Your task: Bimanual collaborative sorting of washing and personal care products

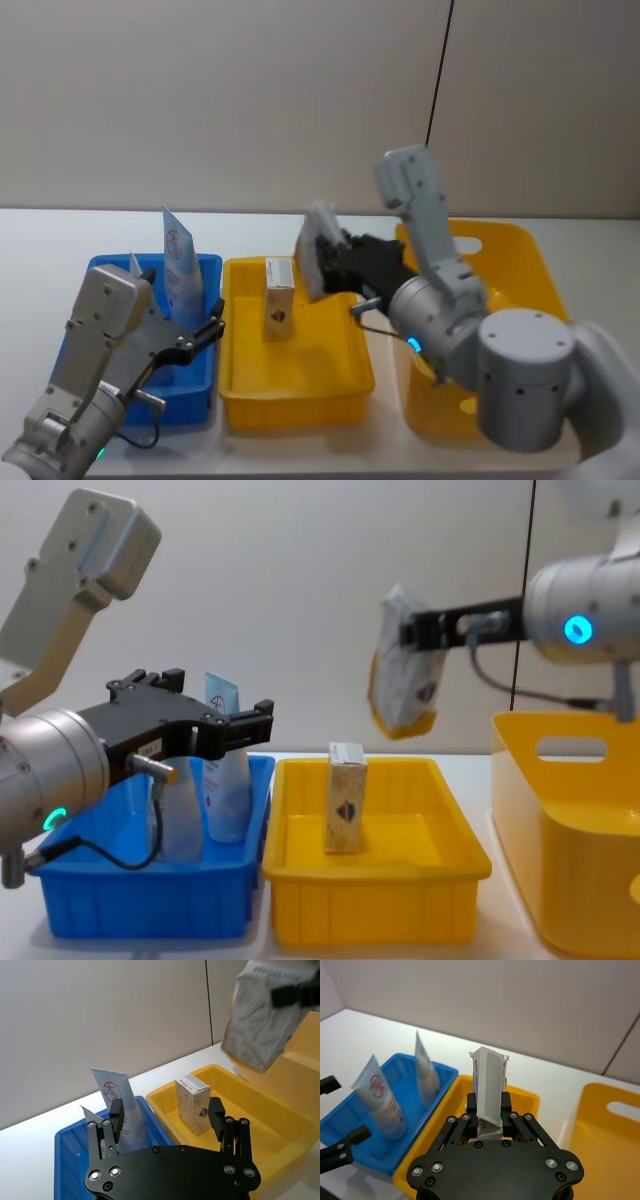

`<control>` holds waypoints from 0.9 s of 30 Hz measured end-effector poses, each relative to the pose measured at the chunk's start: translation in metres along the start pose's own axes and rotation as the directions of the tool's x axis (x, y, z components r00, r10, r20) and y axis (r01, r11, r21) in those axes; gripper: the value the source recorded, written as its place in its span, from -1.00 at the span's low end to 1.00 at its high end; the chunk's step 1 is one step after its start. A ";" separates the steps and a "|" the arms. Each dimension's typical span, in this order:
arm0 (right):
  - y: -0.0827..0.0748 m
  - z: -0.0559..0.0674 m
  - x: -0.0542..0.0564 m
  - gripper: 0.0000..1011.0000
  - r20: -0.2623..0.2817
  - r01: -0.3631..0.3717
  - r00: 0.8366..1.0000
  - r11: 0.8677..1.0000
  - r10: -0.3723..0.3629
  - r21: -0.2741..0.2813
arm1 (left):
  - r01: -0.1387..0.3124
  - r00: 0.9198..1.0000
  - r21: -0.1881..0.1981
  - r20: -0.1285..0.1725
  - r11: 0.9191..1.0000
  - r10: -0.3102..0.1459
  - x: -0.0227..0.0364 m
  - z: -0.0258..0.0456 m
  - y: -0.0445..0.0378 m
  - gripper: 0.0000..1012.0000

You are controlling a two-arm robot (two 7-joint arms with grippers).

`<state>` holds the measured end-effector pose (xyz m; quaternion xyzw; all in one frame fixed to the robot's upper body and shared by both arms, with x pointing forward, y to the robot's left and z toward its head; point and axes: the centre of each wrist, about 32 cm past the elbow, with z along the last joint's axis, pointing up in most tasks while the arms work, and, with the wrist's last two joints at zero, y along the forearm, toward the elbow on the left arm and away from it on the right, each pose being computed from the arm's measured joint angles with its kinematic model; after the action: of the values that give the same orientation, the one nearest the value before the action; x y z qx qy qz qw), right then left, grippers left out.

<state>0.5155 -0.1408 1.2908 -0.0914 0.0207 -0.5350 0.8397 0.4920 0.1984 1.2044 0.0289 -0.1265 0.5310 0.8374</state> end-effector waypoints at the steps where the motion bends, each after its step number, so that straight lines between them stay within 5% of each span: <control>1: -0.002 0.002 0.002 -0.55 0.002 0.007 1.000 1.000 -0.007 0.004 | 0.000 1.000 0.000 0.000 1.000 0.000 0.0000 0.0000 0.0000 0.98; 13: -0.046 0.013 0.031 -0.55 0.012 0.145 0.989 0.989 -0.146 0.016 | 0.000 1.000 0.000 0.000 1.000 0.000 0.0000 0.0000 0.0000 0.98; 27: -0.080 -0.002 0.070 -0.55 0.004 0.292 0.956 0.953 -0.293 -0.083 | 0.000 1.000 0.000 0.000 1.000 0.000 0.0000 0.0000 0.0000 0.98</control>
<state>0.4736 -0.2369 1.3071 -0.1259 0.0324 -0.6523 0.7467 0.4920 0.1984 1.2044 0.0289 -0.1265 0.5310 0.8374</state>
